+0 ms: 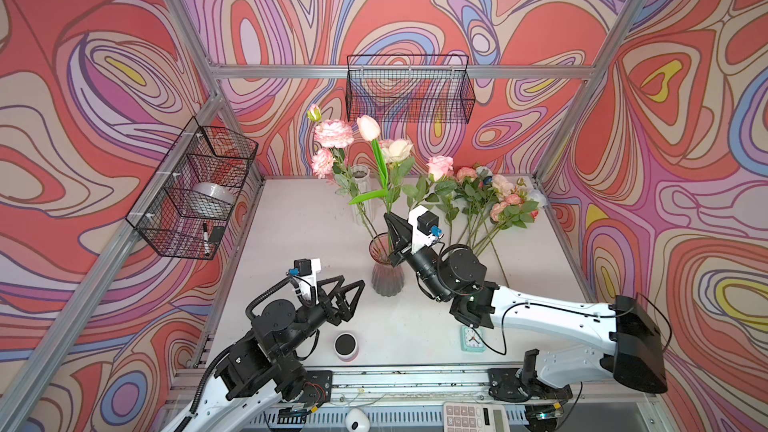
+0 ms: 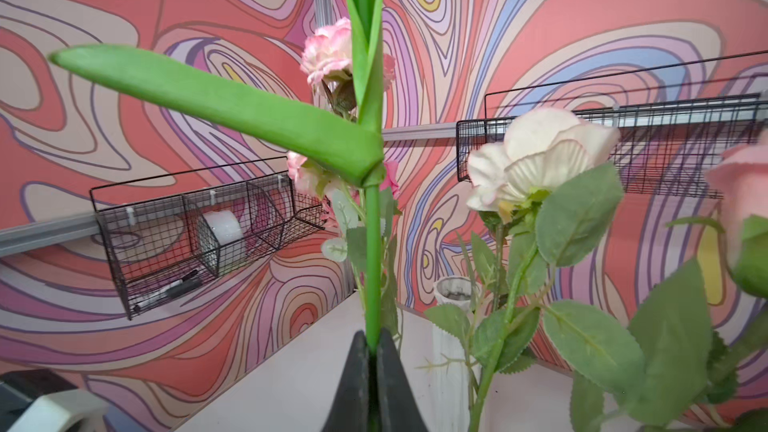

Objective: Arrange the flowers into the vase
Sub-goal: 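Carry the leafy stem over the pink vase and lower it in, then open the right gripper to release the pink tulip and draw back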

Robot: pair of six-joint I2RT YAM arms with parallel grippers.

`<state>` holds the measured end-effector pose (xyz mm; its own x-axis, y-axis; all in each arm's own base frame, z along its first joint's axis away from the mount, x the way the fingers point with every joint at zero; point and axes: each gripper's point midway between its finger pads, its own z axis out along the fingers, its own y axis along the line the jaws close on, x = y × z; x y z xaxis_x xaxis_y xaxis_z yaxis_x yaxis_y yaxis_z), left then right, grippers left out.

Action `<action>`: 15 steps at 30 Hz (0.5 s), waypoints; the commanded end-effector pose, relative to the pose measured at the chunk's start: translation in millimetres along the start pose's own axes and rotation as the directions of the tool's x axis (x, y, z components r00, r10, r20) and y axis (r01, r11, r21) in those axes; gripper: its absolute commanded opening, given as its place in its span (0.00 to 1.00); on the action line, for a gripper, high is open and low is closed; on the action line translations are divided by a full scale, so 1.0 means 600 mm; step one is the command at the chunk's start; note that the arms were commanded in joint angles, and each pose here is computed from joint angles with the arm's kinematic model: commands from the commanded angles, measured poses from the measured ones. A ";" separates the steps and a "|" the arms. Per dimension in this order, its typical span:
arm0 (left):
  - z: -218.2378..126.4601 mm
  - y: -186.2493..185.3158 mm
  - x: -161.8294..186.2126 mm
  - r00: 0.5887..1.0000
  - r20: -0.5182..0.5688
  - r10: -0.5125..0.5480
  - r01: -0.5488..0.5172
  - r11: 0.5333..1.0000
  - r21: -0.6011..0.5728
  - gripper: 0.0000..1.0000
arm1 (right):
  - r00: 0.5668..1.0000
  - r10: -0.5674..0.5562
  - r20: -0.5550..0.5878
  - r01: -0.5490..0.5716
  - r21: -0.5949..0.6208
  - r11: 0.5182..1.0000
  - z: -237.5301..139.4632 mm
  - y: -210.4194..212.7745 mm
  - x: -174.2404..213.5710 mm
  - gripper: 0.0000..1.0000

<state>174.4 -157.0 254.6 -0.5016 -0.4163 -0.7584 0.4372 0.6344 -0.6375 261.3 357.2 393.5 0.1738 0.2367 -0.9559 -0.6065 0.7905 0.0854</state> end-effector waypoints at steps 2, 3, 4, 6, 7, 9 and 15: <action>-0.009 0.000 -0.006 1.000 0.011 0.010 -0.010 1.000 -0.007 0.85 | 0.998 -0.026 0.059 0.019 0.115 0.993 0.010 -0.024 0.009 0.00; -0.009 0.000 -0.005 1.000 0.011 0.010 -0.010 1.000 -0.008 0.85 | 0.999 -0.028 0.041 0.023 0.123 0.992 0.012 -0.025 0.025 0.00; -0.009 0.001 -0.005 1.000 0.012 0.010 -0.010 1.000 -0.009 0.85 | 0.999 -0.030 0.025 0.026 0.131 0.991 0.012 -0.026 0.042 0.00; -0.008 0.001 -0.004 1.000 0.008 0.013 -0.013 1.000 -0.009 0.85 | 0.999 -0.032 -0.002 0.032 0.137 0.990 0.009 -0.029 0.066 0.00; -0.009 0.000 -0.005 1.000 0.010 0.011 -0.011 1.000 -0.008 0.85 | 0.999 -0.030 -0.018 0.032 0.138 0.990 0.007 -0.030 0.078 0.00; -0.008 0.002 -0.004 1.000 0.008 0.013 -0.013 1.000 -0.011 0.85 | 0.999 -0.027 -0.042 0.033 0.145 0.989 0.004 -0.033 0.095 0.00; -0.006 0.004 -0.001 1.000 0.007 0.010 -0.009 1.000 -0.011 0.85 | 0.992 -0.033 -0.124 0.054 0.171 0.984 -0.007 -0.043 0.150 0.00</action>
<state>174.2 -154.1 253.3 -0.4987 -0.4189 -0.7588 0.4288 0.6416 -0.6360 286.3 359.3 318.4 0.1255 0.1410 -0.9820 -0.4827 0.8734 0.0638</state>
